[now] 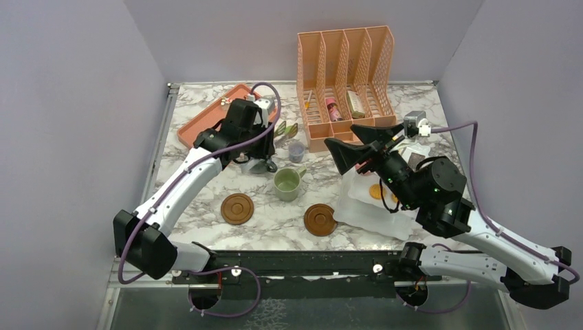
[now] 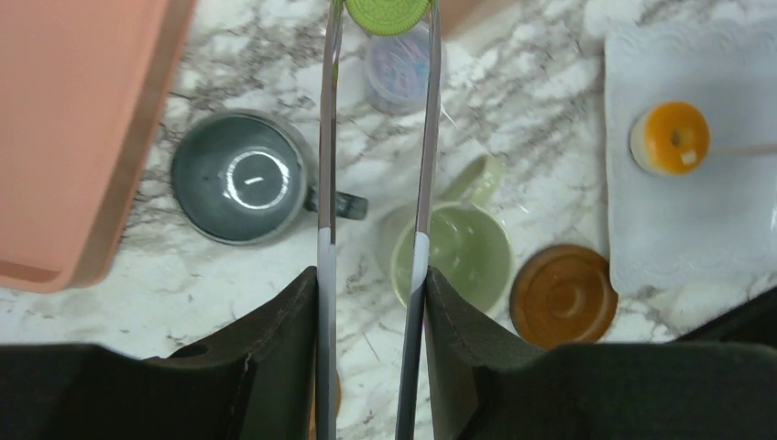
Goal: Serve the afternoon tea
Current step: Pick up the desert from the tray, then place the desert on the desert table.
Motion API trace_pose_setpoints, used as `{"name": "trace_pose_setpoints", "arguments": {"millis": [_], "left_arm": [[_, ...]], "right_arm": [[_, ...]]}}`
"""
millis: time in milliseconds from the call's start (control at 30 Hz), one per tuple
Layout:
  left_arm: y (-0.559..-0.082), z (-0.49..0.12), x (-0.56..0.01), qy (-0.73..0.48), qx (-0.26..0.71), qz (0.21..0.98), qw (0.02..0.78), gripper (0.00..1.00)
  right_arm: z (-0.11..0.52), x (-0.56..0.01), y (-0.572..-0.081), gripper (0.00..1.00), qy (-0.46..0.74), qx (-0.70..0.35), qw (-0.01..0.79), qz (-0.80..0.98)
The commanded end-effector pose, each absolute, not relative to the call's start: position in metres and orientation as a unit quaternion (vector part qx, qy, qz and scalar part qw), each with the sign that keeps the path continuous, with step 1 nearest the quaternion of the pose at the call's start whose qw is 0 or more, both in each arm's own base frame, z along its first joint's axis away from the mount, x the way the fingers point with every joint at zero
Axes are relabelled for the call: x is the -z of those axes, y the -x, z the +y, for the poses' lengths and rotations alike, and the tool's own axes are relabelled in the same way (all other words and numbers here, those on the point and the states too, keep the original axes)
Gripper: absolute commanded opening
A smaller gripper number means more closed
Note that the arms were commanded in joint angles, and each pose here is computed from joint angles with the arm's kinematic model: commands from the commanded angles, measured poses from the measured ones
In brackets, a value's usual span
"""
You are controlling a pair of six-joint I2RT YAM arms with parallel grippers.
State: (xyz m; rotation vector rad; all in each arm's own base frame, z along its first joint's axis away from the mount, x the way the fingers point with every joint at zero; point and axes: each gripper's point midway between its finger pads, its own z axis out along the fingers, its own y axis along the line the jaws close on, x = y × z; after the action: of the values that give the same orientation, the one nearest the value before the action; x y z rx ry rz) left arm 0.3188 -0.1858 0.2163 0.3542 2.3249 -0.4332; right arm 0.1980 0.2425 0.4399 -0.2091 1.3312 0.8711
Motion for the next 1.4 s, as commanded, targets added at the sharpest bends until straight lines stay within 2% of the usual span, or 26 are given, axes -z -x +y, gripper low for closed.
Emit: {"name": "trace_pose_setpoints", "arguments": {"millis": [0,333,667,1033,1367], "left_arm": [[-0.275,-0.217,-0.220,-0.184,0.212,0.897,0.342,0.34],[-0.207,-0.262,-0.208,-0.253,0.245,0.887,0.299,0.33],[-0.160,-0.302,-0.191,-0.296,0.262,0.879,0.267,0.33],[-0.130,-0.342,-0.174,-0.326,0.263,0.875,0.244,0.33],[-0.118,-0.380,-0.174,-0.341,0.292,0.856,0.256,0.33]], "right_arm": [[0.229,-0.452,-0.198,0.98,0.085,-0.373,0.709,0.593],[0.210,-0.458,-0.200,0.98,0.075,-0.342,0.725,0.593],[0.207,-0.462,-0.200,0.98,0.069,-0.343,0.723,0.595],[0.207,-0.466,-0.199,0.98,0.069,-0.345,0.725,0.592],[0.204,-0.468,-0.197,0.98,0.066,-0.352,0.726,0.587]]}}
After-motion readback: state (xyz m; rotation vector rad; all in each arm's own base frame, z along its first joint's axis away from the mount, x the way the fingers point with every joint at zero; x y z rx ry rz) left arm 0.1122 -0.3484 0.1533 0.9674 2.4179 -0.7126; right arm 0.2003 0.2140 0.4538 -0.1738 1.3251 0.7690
